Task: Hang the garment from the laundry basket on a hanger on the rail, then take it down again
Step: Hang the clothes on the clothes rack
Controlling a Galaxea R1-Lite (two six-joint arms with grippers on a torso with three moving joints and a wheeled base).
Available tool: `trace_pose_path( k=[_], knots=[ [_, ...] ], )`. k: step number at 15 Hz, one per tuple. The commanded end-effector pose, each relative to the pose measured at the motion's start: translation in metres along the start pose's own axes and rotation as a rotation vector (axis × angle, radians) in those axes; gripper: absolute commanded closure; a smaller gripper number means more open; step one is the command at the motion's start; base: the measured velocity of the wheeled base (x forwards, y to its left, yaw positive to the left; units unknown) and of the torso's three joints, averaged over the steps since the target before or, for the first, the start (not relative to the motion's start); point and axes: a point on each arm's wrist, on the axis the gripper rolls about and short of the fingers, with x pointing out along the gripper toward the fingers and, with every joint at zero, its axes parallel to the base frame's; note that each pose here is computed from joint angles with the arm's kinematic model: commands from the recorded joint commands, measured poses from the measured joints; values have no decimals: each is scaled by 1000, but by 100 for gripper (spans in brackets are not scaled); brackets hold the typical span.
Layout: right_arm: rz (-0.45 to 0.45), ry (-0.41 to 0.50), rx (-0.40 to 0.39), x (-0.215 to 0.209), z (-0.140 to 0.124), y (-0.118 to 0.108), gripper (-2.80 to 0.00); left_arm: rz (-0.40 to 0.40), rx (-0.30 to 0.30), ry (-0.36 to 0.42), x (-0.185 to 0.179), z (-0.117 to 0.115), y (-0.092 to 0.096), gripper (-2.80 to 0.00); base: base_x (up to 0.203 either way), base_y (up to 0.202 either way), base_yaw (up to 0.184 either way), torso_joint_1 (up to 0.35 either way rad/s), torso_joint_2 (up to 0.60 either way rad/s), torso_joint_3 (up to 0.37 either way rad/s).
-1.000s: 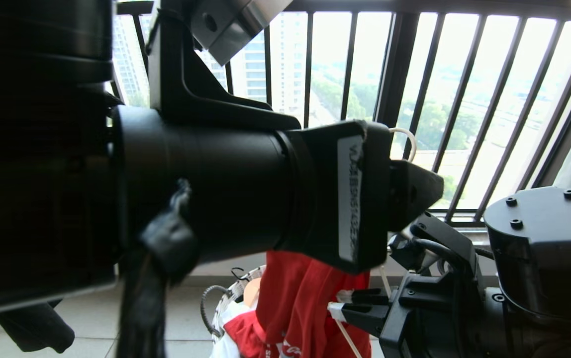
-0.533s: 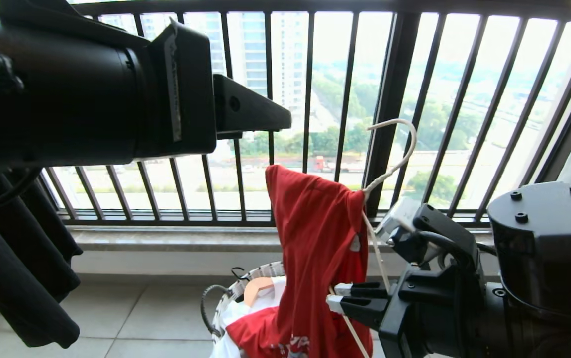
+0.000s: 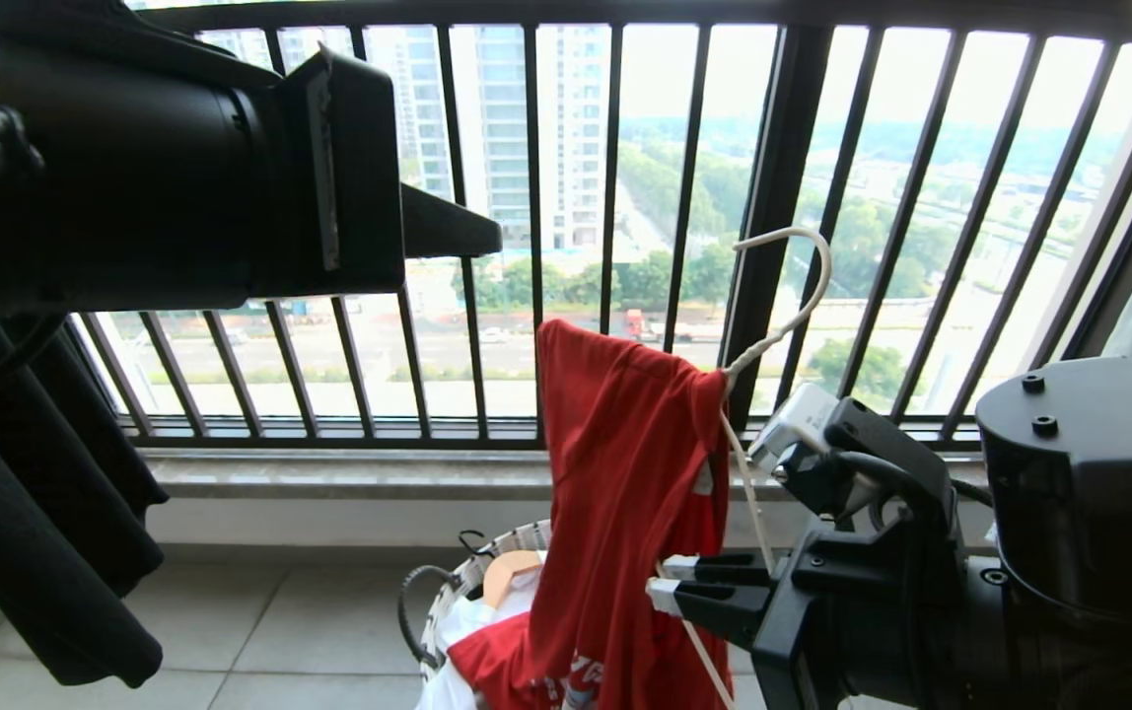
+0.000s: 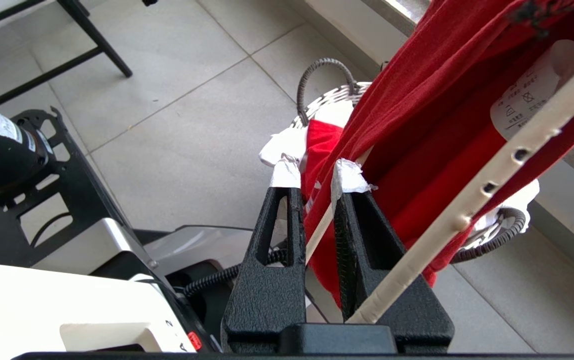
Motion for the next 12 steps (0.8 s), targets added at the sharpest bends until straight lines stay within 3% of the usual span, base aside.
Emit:
trace_pose_path(
  k=[1, 6, 10, 12],
  knots=[
    [0, -7, 1, -1, 1, 0, 0, 32, 14, 40, 9, -1, 11, 0, 0, 0, 0, 0, 0, 0],
    [1, -23, -1, -4, 4, 0, 0, -30, 18, 93, 17, 1, 37, 0, 0, 0, 0, 0, 0, 0],
    [14, -35, 3, -7, 6, -3, 0, -140, 2, 133, 16, 6, 57, 0, 0, 0, 0, 0, 0, 0],
    [30, -42, 0, -6, 10, -11, 0, -137, -4, 162, 35, 7, 71, 0, 0, 0, 0, 0, 0, 0]
  ],
)
